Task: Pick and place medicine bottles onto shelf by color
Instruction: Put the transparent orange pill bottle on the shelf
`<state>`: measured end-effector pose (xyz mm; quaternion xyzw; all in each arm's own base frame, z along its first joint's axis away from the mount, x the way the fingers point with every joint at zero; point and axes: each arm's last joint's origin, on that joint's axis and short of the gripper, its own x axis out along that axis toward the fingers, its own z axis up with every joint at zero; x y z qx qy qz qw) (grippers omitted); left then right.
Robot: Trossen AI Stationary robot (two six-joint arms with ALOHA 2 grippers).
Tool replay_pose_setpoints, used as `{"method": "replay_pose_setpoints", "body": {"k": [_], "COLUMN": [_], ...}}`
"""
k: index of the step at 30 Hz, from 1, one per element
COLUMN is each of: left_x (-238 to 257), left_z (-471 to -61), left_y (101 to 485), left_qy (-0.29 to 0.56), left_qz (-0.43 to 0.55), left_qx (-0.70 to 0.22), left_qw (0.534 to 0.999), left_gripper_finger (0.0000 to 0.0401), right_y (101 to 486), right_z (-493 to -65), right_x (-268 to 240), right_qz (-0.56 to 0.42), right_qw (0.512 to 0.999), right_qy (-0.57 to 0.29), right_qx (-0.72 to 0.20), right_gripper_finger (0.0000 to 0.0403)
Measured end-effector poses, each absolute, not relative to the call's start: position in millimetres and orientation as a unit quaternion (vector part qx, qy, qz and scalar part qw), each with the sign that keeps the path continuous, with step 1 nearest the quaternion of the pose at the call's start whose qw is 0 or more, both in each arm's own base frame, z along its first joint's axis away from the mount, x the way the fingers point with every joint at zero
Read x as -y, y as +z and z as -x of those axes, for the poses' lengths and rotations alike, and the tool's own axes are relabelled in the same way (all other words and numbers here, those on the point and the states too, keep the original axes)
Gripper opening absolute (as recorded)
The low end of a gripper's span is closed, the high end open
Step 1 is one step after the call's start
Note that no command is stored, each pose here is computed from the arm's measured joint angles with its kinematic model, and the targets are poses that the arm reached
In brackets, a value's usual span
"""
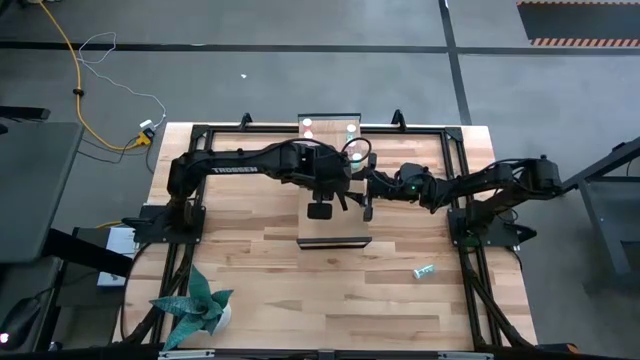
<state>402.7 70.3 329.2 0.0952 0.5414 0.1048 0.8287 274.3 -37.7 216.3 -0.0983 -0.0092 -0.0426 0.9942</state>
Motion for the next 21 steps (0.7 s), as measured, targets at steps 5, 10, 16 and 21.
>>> {"method": "replay_pose_setpoints", "body": {"k": [5, 10, 16, 21], "left_x": [-70.3, -70.7, -73.1, -72.9], "left_z": [-402.6, -402.6, -402.1, -402.1], "left_y": [329.1, 329.1, 329.0, 328.9], "left_qy": [0.105, 0.106, 0.111, 0.111], "left_qz": [-0.096, -0.096, -0.091, -0.091], "left_qx": [-0.542, -0.542, -0.542, -0.542], "left_qw": [0.829, 0.828, 0.828, 0.828], "left_gripper_finger": [0.0086, 0.0086, 0.0086, 0.0086], "right_y": [216.9, 217.5, 217.2, 217.3], "right_z": [-274.2, -274.2, -274.1, -274.0], "right_x": [37.7, 37.7, 37.6, 37.5], "right_qz": [0.098, 0.098, 0.094, 0.096], "right_qw": [0.994, 0.994, 0.995, 0.994], "right_qy": [-0.043, -0.043, -0.042, -0.039], "right_qx": [0.013, 0.015, 0.015, 0.015], "right_gripper_finger": [0.0168, 0.0146, 0.0109, 0.0090]}}
